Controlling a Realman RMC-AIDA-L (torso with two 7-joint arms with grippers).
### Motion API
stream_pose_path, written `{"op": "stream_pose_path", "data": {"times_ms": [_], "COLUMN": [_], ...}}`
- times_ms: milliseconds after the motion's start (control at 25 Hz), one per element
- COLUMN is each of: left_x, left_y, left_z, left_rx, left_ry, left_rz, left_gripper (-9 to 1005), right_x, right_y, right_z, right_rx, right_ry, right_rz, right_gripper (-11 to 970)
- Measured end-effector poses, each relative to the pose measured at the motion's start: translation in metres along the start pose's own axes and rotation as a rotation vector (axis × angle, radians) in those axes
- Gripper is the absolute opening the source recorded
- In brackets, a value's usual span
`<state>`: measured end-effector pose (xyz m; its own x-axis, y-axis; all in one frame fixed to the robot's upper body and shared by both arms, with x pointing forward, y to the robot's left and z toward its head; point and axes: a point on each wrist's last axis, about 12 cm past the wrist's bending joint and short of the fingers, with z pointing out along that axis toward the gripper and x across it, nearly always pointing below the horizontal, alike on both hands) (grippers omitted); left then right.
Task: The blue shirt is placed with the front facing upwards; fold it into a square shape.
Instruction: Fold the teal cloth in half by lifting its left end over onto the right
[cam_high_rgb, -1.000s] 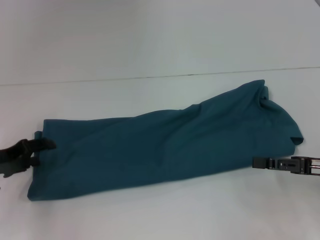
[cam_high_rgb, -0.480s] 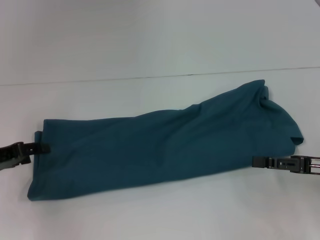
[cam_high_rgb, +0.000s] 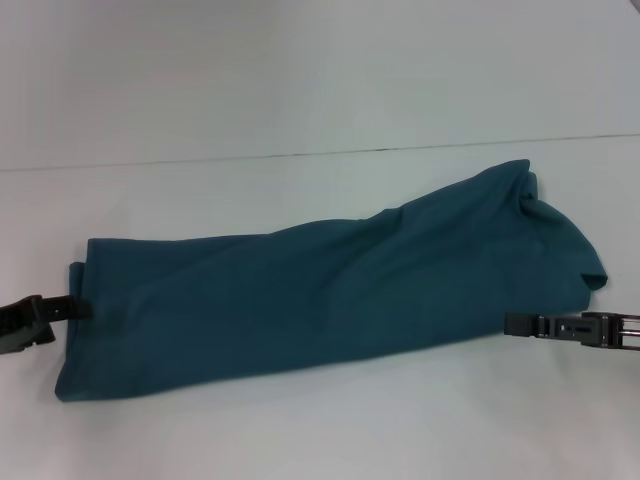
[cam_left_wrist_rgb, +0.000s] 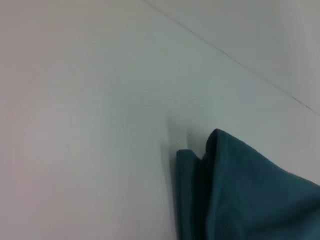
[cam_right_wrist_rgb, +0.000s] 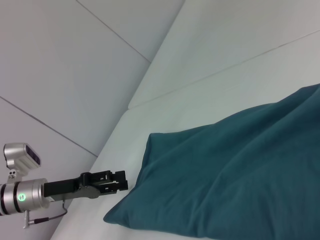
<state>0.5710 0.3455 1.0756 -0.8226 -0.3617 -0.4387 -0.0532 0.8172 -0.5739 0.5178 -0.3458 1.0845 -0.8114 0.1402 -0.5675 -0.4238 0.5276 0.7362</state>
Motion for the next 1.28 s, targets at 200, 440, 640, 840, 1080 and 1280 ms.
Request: {"op": "stream_pose_path", "data": {"times_ms": [200,440,640,840,1080,1280], "left_x": [0.002,0.002,0.003,0.004,0.008,0.01], "left_y": [0.002,0.002,0.002,0.002,-0.006,-0.019], "left_z": [0.003,0.005,0.006,0.007,0.013,0.019], "left_rx": [-0.008,-0.018,-0.018,-0.014,0.006,0.056], "left_ry": [-0.003,-0.013,-0.01,-0.003,0.021,0.058], "left_rz": [-0.015,-0.02,-0.021,-0.024,-0.014,-0.004], "left_gripper": [732,733,733,731,730,730], "right_x": [0.001,0.001,0.001,0.001,0.001,0.002], "right_y": [0.0,0.0,0.0,0.0,0.0,0.0], "right_z": [-0.001,-0.001,-0.001,-0.001,-0.001,-0.001], "right_rx": [0.001,-0.001,-0.002,-0.002,-0.002,-0.004], "right_ry": [0.0,0.001,0.001,0.001,-0.001,-0.001], "right_rz": [0.001,0.001,0.001,0.0,0.0,0.0], "right_gripper": [655,655,655,655,655,655]}}
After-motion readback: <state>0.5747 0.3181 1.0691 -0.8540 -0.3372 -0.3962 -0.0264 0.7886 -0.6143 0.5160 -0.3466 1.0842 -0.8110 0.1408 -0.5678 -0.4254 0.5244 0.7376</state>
